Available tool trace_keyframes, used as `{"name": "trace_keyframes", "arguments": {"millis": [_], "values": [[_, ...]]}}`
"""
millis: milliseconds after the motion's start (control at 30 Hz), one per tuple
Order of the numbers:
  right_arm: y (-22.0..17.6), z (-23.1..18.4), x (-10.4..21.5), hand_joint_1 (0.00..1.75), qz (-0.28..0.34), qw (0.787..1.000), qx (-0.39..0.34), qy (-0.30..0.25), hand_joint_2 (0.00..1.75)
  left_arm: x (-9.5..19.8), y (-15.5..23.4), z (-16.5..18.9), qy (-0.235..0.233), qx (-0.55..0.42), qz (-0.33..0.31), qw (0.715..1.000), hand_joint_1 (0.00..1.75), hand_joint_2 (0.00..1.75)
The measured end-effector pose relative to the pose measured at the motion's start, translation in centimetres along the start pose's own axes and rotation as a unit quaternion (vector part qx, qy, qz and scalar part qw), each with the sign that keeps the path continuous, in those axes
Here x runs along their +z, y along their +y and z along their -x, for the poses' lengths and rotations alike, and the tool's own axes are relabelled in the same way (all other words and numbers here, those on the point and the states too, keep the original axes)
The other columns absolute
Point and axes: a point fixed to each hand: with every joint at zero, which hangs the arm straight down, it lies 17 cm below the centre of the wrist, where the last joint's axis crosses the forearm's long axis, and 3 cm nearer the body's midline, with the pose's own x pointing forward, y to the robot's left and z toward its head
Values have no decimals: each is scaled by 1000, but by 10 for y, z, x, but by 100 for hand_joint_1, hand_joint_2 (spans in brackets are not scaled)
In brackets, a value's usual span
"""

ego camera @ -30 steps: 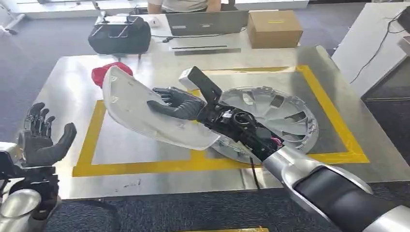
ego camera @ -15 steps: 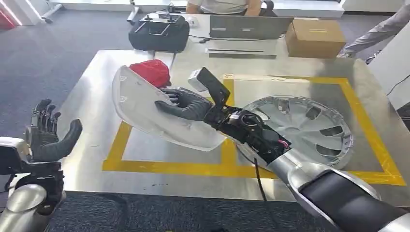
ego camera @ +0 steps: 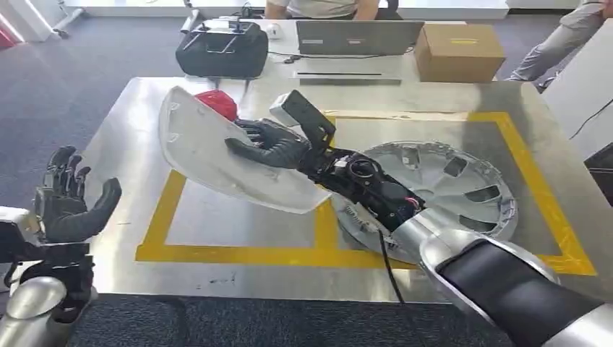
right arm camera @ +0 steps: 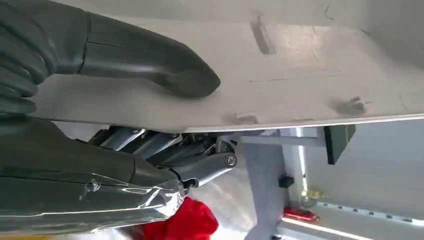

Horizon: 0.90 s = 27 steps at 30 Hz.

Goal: Take the parts from the cabinet and place them on the table.

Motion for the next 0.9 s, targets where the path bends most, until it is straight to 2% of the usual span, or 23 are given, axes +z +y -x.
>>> {"name": "trace_keyframes", "arguments": {"millis": [400, 900], "values": [[-11, 52, -11, 175, 27, 995, 33, 86, 175, -11, -10, -8, -20, 26, 2, 999, 0, 175], [5, 92, -9, 175, 23, 986, 67, 148, 175, -15, -19, -4, -26, 41, 9, 999, 0, 175]]}}
